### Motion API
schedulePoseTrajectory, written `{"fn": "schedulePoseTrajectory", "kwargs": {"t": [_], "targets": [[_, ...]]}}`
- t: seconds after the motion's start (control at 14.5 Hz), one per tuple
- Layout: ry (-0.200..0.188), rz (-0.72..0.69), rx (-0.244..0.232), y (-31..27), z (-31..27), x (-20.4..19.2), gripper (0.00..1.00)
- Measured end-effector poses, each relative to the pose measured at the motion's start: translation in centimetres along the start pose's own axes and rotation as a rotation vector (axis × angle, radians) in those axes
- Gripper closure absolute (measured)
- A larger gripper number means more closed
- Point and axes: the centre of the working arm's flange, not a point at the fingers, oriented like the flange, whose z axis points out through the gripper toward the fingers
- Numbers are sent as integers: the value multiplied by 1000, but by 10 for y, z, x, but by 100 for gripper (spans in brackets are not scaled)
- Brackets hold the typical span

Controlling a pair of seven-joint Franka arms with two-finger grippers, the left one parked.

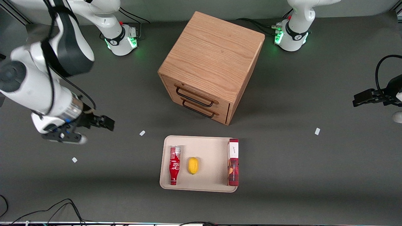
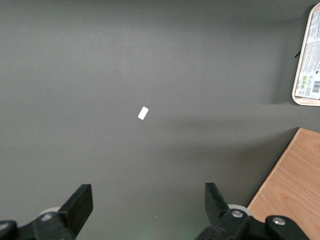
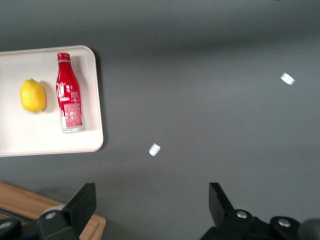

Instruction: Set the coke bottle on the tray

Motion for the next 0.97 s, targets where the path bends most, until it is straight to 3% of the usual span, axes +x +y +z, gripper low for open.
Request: {"fn": "schedulePoseTrajectory", "kwargs": {"t": [0.48, 0.97], "targets": [[-63, -18, -31, 86, -56, -63, 0], [-51, -85, -19, 122, -72, -69, 0]]}}
